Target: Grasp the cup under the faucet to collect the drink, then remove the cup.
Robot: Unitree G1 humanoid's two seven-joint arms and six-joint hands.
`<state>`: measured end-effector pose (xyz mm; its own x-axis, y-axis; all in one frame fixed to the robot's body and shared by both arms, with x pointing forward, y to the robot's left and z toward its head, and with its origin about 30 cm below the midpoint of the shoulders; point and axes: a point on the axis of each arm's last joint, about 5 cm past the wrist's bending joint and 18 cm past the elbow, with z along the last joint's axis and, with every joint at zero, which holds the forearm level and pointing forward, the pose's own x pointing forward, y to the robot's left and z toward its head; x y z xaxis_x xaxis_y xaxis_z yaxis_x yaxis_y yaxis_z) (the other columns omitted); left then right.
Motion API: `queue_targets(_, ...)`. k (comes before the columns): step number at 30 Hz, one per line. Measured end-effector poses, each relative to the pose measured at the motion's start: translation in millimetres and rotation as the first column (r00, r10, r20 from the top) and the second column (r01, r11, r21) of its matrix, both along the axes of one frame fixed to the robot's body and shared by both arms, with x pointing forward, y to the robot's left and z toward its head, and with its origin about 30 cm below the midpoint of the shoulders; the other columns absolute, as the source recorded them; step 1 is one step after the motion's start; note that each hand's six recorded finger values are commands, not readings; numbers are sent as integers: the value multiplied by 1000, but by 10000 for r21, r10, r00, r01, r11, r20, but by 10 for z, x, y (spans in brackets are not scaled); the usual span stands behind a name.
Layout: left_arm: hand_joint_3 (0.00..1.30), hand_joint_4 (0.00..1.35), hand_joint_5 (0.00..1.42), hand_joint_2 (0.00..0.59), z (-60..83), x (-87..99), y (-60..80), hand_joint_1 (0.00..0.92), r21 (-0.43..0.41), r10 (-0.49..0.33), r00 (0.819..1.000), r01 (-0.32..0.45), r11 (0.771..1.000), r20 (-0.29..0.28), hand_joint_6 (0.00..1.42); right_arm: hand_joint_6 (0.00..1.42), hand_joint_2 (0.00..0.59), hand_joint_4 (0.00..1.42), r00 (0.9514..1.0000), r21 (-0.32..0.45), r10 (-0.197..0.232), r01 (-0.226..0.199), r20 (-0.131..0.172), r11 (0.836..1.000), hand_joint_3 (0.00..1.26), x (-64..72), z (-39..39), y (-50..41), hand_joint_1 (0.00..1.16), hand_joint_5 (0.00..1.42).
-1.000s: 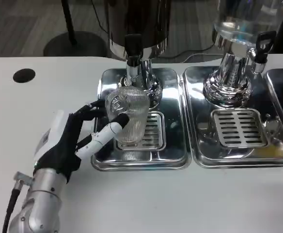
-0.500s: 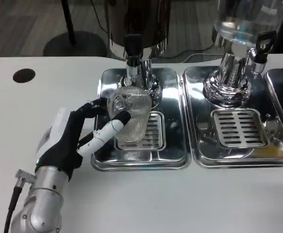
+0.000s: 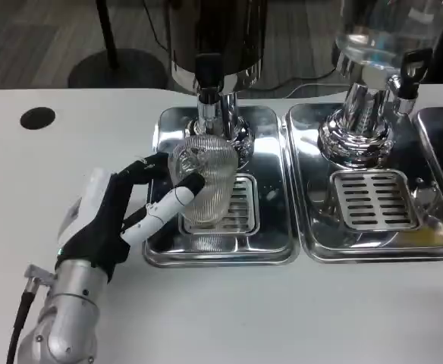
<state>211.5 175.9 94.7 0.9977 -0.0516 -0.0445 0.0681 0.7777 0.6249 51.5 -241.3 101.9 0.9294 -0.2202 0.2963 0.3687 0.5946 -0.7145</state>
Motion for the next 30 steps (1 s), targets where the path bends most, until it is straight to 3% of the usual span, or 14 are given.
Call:
queue_targets(25,282,299,219,39,4,-3,-26,77,-78,22,10000,-23,10000,-51,44,75,534,276,9999,54,-7,6,117,10000,343,-25,18,-24,737,207)
queue_targets(30,271,310,219,42,34,-44,34,73,-555,371,9993,-366,9978,87,44,77,534,276,9999,50,2,-3,115,10000,343,-23,20,-26,737,208)
